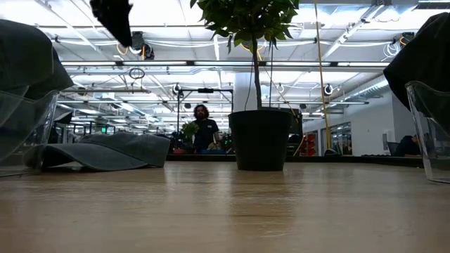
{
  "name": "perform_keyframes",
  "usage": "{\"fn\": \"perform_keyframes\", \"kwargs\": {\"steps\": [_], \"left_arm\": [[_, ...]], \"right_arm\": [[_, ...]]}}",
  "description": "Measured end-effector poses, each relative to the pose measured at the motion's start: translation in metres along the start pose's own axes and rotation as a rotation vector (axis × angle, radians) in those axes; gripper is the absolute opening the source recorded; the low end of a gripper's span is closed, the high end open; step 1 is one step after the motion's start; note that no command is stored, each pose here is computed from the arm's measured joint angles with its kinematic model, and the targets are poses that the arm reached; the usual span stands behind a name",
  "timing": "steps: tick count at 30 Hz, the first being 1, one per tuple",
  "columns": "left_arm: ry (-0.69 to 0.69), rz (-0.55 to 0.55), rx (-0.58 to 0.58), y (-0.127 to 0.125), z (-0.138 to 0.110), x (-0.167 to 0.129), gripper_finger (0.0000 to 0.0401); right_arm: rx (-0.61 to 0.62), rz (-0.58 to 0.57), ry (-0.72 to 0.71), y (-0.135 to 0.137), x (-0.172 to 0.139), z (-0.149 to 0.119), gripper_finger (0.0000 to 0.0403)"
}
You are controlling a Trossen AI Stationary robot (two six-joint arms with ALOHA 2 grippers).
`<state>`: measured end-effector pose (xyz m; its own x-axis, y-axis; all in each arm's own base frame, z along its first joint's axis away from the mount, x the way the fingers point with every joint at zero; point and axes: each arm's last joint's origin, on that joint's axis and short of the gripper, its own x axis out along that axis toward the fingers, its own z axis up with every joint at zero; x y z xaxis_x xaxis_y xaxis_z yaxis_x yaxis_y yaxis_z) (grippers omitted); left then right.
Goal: Pick & Place hat
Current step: Put the blue cap into the left transparent bin
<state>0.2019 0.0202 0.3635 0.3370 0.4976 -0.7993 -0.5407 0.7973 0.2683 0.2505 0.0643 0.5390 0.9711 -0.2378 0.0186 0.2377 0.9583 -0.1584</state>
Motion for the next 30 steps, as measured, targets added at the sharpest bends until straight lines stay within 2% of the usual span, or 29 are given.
{"fn": "perform_keyframes", "kwargs": {"steps": [3, 9, 11, 14, 18, 21, 30], "left_arm": [[0.095, 0.013, 0.01, 0.002, 0.005, 0.017, 0.0208], [0.244, -0.067, 0.018, 0.011, 0.013, 0.046, 0.0257], [0.288, -0.063, 0.041, 0.015, 0.011, 0.052, 0.0272], [0.342, -0.029, 0.041, 0.023, 0.005, 0.064, 0.0287], [0.405, -0.002, 0.015, 0.027, -0.007, 0.084, 0.0289], [0.445, -0.029, -0.009, 0.024, -0.02, 0.102, 0.0283], [0.409, -0.038, -0.032, 0.012, -0.045, 0.142, 0.029]], "right_arm": [[-0.003, 0.005, 0.005, -0.003, 0.002, -0.001, 0.0172], [0.026, 0.09, 0.06, -0.011, 0.008, -0.01, 0.0211], [0.035, 0.131, 0.101, -0.014, 0.01, -0.015, 0.0221], [0.03, 0.119, 0.148, -0.017, 0.012, -0.02, 0.023], [-0.003, 0.101, 0.172, -0.019, 0.018, -0.029, 0.0233], [-0.035, 0.098, 0.192, -0.02, 0.022, -0.035, 0.0233], [-0.058, 0.095, 0.2, -0.018, 0.029, -0.044, 0.0233]]}}
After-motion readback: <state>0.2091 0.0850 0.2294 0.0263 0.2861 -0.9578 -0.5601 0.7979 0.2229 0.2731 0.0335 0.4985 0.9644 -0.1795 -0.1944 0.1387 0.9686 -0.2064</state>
